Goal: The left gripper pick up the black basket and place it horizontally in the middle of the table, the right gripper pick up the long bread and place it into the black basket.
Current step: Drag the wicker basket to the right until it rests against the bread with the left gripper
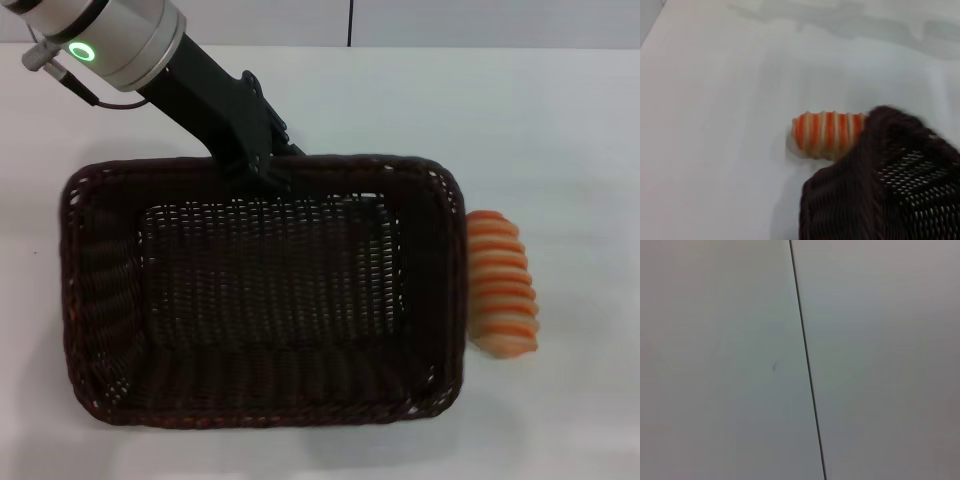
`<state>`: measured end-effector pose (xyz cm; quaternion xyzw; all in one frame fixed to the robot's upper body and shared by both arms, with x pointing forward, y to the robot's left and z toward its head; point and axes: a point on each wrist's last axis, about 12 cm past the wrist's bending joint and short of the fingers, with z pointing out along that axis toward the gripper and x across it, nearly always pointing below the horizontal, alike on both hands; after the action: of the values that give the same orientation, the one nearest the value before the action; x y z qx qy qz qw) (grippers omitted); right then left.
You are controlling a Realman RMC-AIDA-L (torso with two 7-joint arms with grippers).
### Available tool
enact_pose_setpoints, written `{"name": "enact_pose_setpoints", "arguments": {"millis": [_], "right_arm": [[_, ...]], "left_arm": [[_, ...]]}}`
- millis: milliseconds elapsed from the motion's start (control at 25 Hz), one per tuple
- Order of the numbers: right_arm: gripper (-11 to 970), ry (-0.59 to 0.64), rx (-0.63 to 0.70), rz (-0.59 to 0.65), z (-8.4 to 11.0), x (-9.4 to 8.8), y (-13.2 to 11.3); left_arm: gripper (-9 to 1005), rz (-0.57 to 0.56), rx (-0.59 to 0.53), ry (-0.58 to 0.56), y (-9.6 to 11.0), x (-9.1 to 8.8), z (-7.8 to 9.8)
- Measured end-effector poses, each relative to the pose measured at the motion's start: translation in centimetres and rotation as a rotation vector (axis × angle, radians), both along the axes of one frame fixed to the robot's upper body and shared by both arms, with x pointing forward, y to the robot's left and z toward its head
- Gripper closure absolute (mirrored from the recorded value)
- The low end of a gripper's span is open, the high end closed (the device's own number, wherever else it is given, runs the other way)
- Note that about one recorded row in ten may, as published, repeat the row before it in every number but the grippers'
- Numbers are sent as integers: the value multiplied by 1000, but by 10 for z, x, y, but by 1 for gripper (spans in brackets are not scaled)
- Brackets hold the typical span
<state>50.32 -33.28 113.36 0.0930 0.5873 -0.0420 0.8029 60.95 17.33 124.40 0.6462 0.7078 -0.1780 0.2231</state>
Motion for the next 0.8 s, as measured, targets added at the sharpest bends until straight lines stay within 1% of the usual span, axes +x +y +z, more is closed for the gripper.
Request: {"name": "enact_pose_setpoints", "arguments": {"millis": [400,560,600,680,760,800], "right_arm": [[400,-3,-2,-4,1,-2,-1],[400,-2,-2,-3,1,-4,-1],[400,-1,-2,0,1,-5,0],[400,-1,-2,3,1,-6,1],[401,1,0,3,1,-6,1],[401,6,3,4,2,-7,1]], "left_arm": [[560,37,1,-33,2,3,-4],[535,39,-2,-41,2,3,-3],[529,52,-21,-85,2,5,3],[523,79,-57,-135,3,7,10],[523,79,-57,-135,3,7,10],[523,100,-83,-163,4,9,14]]}}
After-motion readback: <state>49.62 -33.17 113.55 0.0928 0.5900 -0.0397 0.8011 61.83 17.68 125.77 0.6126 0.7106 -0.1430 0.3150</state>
